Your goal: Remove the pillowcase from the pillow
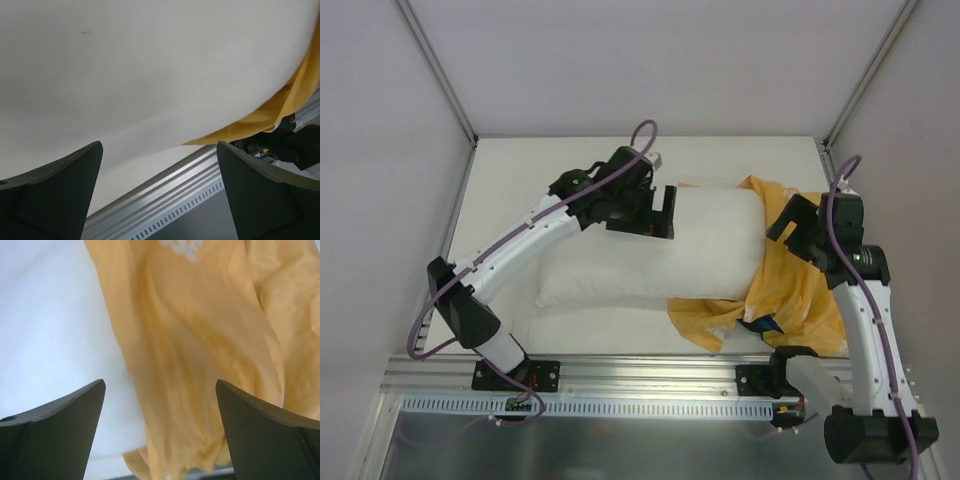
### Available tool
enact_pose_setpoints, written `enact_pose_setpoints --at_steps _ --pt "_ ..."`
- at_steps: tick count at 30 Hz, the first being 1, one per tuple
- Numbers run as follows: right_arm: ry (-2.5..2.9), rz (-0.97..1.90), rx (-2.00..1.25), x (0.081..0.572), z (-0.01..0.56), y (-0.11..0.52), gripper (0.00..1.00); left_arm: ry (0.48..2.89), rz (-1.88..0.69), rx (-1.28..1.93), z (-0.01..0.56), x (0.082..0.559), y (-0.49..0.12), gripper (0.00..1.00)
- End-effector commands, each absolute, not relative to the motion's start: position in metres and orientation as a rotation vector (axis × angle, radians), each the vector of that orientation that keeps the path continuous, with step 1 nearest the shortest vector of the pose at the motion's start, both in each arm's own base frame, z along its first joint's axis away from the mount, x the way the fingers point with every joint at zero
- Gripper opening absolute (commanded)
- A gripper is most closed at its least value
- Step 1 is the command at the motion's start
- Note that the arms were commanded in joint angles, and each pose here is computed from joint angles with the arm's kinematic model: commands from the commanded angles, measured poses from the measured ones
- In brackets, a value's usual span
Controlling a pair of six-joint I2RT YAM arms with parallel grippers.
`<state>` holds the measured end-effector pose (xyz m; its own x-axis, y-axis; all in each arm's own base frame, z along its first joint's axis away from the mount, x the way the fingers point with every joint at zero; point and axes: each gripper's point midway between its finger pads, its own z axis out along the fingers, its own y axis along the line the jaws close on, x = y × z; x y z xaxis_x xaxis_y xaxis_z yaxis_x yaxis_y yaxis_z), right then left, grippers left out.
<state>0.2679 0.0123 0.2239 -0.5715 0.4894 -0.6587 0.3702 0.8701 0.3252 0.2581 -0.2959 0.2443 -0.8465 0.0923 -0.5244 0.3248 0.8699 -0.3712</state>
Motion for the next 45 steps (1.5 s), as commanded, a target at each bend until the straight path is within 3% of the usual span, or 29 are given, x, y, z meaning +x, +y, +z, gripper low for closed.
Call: enact_pose_setpoints --at_steps 1,6,11,13,14,15,16,18,21,24,25,27,28,29,37,45 --pt "2.398 0.11 0.541 0.209 0.187 0.013 0.96 2.482 -0.528 0.48 0.247 0.244 -0.331 0.99" --pt "2.474 0.305 0.524 0.162 0.154 0.044 0.96 2.523 -0.469 0.639 0.206 0.241 -0.388 0.99" --pt "2.494 0.355 0.53 0.147 0.139 0.051 0.96 2.593 -0.351 0.636 0.16 0.255 -0.394 0.99" --pt "2.521 0.352 0.528 0.144 0.131 0.051 0.96 2.632 -0.341 0.606 0.148 0.264 -0.389 0.75" --pt "2.524 0.361 0.522 0.145 0.129 0.053 0.97 2.651 -0.363 0.598 0.146 0.265 -0.388 0.53" --pt "2.531 0.365 0.514 0.147 0.126 0.055 0.97 2.663 -0.363 0.561 0.146 0.274 -0.381 0.22" --pt "2.55 0.363 0.523 0.145 0.117 0.055 0.97 2.672 -0.369 0.531 0.146 0.278 -0.377 0.0" --pt "2.545 0.385 0.522 0.152 0.11 0.06 0.99 2.676 -0.386 0.48 0.153 0.285 -0.362 0.0" --pt "2.583 0.418 0.521 0.154 0.097 0.068 0.88 2.656 -0.388 0.365 0.17 0.302 -0.332 0.0" --pt "2.556 0.451 0.5 0.16 0.098 0.075 0.71 2.627 -0.498 0.28 0.195 0.307 -0.309 0.0" --pt "2.548 0.455 0.494 0.162 0.098 0.076 0.53 2.627 -0.501 0.225 0.196 0.315 -0.293 0.0" --pt "2.528 0.446 0.484 0.169 0.099 0.077 0.28 2.567 -0.569 0.193 0.22 0.318 -0.28 0.0" --pt "2.539 0.428 0.488 0.171 0.097 0.076 0.06 2.562 -0.576 0.152 0.224 0.323 -0.268 0.0" --pt "2.537 0.394 0.496 0.174 0.096 0.072 0.01 2.527 -0.6 0.139 0.238 0.322 -0.26 0.0" --pt "2.475 0.222 0.547 0.199 0.109 0.05 0.01 2.342 -0.706 0.062 0.305 0.293 -0.197 0.0" --pt "2.294 0.184 0.707 0.269 0.185 0.009 0.01 2.365 -0.643 -0.061 0.287 0.272 -0.149 0.0"
